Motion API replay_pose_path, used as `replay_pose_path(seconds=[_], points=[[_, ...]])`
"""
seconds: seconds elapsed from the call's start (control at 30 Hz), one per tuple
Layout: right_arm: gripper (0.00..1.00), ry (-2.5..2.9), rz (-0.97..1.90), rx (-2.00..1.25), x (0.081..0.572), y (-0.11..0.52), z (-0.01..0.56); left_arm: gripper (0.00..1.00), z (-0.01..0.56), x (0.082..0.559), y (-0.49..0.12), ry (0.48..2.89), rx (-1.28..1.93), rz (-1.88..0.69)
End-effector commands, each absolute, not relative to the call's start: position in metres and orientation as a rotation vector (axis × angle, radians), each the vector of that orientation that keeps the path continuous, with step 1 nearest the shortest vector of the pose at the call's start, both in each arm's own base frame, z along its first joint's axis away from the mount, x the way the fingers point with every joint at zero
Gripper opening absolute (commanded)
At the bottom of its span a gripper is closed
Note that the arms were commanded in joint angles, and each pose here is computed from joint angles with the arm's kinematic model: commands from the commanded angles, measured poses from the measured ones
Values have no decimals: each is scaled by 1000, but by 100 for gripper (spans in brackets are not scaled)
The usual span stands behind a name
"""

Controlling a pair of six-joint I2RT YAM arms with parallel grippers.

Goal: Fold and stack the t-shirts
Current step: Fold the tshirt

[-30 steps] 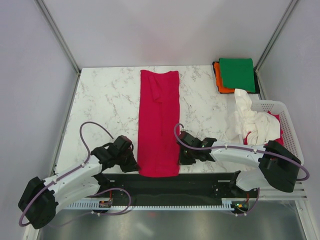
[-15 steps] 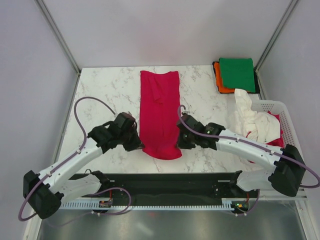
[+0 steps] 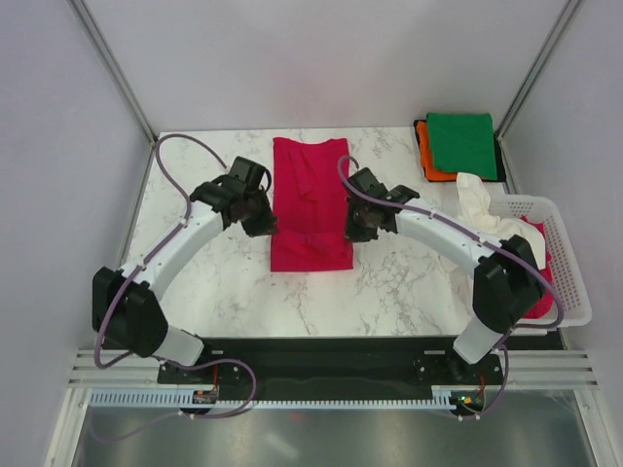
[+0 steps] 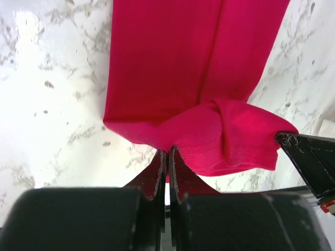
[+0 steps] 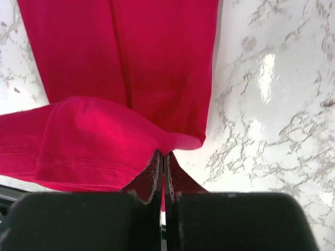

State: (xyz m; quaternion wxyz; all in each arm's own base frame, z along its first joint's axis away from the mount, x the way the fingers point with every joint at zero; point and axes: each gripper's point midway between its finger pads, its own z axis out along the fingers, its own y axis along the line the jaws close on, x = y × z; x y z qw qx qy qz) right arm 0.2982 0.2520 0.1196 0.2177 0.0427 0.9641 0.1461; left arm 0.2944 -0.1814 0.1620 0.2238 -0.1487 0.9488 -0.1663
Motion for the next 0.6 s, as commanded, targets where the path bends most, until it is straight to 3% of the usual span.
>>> replay_pose_path(seconds=[0.0,0.57], points=[[0,2667,426,84,322,253,125,2,164,327,-181,2609,-319,-467],[0,2742,414,122,394,252,79,2,118,401,-181,2685,-360,-483]])
